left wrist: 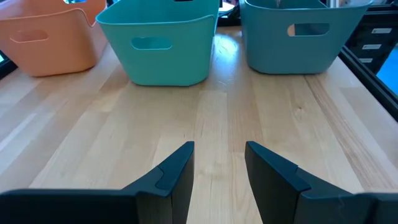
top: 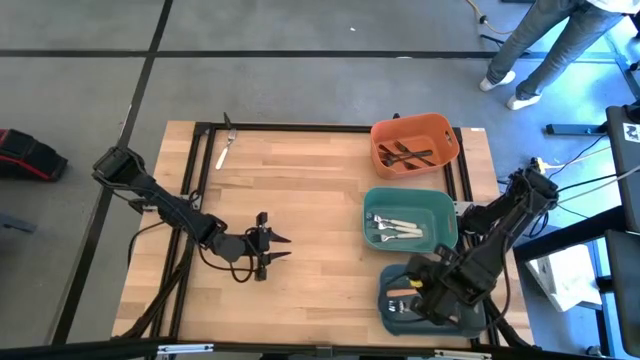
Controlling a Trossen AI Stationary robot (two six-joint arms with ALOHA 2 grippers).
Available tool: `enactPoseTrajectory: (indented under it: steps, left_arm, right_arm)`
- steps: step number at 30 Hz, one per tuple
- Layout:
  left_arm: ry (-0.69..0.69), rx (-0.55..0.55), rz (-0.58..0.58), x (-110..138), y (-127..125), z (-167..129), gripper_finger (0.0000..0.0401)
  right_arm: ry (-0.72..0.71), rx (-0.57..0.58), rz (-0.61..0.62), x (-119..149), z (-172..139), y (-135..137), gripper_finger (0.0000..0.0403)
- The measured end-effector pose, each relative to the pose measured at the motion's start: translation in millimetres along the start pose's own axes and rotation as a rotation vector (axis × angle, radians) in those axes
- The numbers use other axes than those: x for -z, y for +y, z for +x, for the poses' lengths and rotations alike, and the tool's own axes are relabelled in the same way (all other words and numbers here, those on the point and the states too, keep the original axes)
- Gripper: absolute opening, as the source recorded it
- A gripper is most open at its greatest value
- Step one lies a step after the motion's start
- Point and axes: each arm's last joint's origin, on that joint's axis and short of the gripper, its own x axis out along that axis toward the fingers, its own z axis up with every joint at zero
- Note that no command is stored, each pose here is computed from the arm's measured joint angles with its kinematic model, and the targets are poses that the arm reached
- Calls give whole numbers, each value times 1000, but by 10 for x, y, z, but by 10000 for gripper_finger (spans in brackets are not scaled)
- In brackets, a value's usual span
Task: Sort silverware by color (type)
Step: Put the orange fork into the dark blue bin, then put the white fork into the green bin
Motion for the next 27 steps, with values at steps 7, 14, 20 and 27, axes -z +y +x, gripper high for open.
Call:
enactPoseTrajectory:
  steps: [7, 14, 20, 27]
  left_arm:
    - [0, 1, -1, 0, 0, 0, 139]
    - [-2, 2, -8, -3, -1, -1, 139]
    - [-30, 5, -25, -33, -6, -1, 139]
    - [-48, -3, -43, -72, -3, 7, 139]
  right_arm:
    - [-13, 29, -24, -15, 65, 32, 121]
    - [16, 23, -63, -54, 62, 45, 169]
    - [-32, -104, -160, -155, -278, 154, 176]
    - [-472, -144, -476, -81, -559, 359, 173]
